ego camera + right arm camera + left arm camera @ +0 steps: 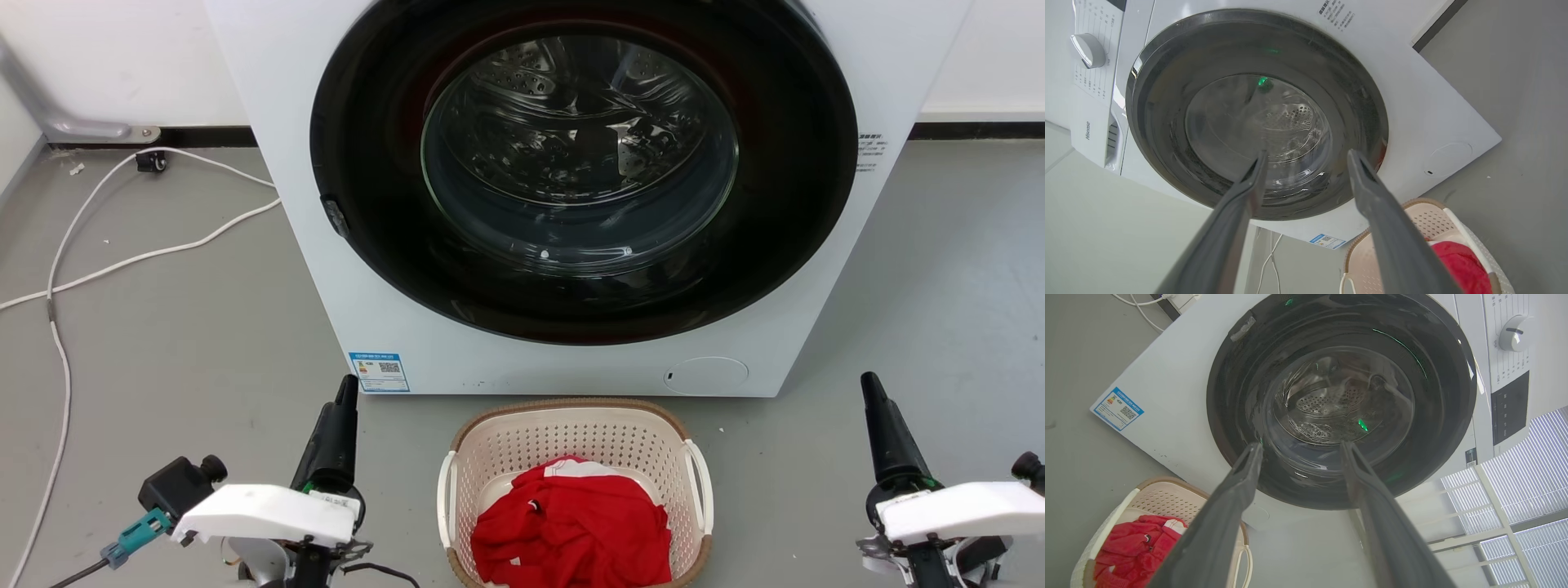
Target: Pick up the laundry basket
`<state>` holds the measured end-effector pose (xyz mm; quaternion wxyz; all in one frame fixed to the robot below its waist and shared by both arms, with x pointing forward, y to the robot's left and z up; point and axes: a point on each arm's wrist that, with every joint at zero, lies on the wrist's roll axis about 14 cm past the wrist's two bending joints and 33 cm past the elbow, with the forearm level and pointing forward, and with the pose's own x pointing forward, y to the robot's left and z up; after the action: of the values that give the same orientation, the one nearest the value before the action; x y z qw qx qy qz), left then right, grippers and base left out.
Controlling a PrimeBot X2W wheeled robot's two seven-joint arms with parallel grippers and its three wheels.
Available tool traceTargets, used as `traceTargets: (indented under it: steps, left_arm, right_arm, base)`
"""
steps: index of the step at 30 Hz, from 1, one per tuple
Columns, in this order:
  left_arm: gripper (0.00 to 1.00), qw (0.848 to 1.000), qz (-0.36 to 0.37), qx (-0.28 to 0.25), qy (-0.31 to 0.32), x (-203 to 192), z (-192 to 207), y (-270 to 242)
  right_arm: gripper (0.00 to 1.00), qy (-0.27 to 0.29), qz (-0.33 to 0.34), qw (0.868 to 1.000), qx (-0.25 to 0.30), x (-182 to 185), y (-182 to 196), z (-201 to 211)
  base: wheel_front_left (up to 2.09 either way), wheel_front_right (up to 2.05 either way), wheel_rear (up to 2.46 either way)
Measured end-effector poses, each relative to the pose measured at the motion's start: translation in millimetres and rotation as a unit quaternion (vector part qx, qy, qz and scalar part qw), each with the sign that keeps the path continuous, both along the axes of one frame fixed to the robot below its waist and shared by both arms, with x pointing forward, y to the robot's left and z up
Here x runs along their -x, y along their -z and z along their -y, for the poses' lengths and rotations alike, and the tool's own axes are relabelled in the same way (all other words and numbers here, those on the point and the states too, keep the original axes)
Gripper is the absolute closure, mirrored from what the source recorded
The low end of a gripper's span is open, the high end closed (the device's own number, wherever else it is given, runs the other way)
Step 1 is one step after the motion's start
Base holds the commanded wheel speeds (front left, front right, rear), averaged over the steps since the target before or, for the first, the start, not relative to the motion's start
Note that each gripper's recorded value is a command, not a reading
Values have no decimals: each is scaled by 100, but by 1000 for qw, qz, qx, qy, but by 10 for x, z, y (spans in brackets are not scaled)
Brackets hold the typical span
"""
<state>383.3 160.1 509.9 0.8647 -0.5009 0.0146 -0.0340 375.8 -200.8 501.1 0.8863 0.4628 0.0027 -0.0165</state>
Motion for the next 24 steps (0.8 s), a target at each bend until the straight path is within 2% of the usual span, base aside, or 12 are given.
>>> traceTargets:
  steps: [13, 24]
  left_arm:
    - [0, 993, 19, -112, 4, 11, 74, -49]
    - [0, 981, 33, -189, 8, 28, 120, -65]
  right_arm:
    - [0, -20, 9, 992, 127, 20, -85, -93]
    - [0, -30, 16, 979, 203, 52, -137, -148]
  base:
    - [0, 0, 0]
    - [0, 0, 0]
